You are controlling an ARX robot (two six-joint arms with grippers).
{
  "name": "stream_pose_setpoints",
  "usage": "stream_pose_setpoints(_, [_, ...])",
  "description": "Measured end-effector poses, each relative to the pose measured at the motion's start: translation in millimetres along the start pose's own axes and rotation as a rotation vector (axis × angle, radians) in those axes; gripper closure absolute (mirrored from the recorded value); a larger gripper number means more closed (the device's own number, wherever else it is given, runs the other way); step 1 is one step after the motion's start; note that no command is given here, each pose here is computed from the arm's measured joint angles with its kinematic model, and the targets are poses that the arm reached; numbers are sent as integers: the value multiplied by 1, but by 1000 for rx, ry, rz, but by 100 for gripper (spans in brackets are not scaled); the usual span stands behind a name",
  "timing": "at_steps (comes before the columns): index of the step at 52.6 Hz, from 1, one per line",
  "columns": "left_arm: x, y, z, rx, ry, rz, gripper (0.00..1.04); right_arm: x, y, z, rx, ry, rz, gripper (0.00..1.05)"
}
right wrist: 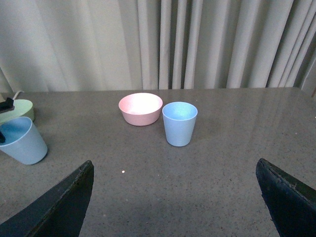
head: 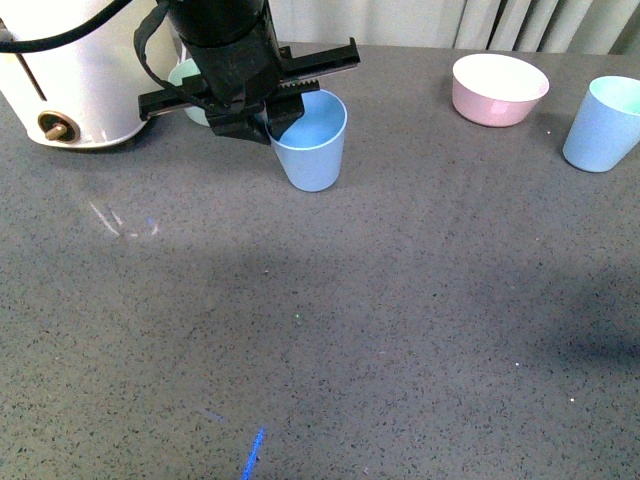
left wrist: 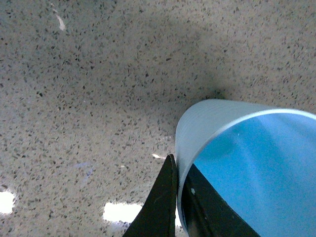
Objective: Stack blue cups with both arms
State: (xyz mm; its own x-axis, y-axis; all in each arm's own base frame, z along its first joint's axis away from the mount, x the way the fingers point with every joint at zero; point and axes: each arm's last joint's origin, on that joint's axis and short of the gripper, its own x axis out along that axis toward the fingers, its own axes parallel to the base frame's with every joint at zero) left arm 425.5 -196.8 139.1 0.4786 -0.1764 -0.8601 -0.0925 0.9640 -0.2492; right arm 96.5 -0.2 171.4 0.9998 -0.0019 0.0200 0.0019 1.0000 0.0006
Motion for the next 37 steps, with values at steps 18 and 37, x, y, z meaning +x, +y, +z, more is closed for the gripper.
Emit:
stream_pose_setpoints(18, [-10,-39,-35,59,68,-51,103,0,0,0,0,0,0,9])
stream_pose_setpoints(37, [-8,-80,-51,136,87,-77,103,0,0,0,0,0,0,9])
